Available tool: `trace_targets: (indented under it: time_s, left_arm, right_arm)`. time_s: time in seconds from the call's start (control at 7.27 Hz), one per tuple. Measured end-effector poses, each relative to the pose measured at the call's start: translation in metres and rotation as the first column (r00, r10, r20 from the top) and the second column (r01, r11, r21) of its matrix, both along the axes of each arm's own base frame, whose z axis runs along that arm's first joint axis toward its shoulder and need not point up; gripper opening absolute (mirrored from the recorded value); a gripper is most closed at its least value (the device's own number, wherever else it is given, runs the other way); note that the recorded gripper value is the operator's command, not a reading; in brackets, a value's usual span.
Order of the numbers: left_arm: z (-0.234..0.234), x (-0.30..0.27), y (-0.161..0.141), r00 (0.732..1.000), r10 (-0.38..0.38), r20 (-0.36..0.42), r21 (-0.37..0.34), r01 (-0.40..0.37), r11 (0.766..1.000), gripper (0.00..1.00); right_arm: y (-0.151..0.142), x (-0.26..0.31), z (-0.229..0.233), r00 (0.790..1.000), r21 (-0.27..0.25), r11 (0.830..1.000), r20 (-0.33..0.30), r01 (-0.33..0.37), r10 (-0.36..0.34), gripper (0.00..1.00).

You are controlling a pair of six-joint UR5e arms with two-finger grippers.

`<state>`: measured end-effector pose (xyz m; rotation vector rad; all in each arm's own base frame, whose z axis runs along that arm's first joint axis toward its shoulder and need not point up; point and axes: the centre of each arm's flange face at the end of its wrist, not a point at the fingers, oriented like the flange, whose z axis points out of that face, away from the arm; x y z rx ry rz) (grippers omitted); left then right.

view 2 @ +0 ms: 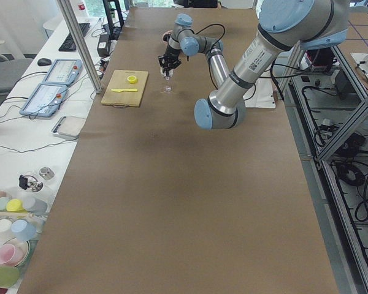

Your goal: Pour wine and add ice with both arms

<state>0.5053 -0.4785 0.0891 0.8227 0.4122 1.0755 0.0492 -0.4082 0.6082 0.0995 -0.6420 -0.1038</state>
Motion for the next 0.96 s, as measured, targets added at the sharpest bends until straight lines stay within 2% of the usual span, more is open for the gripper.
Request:
trace_targets:
  time_s: [0.69,0.96]
  left_arm:
    - [-0.013,0.012,0.011,0.989,-0.025,0.148,0.047,0.019,0.999,0.00]
    - [-0.029,0.019,0.020,0.976,-0.027,0.218,0.074,0.011,0.997,0.00]
  right_arm:
    - [0.001,0.000,0.001,1.000,-0.002,1.000,0.000,-0.001,0.001,1.00]
    - [0.001,0.000,0.002,1.000,-0.004,1.000,0.000,0.000,0.000,1.00]
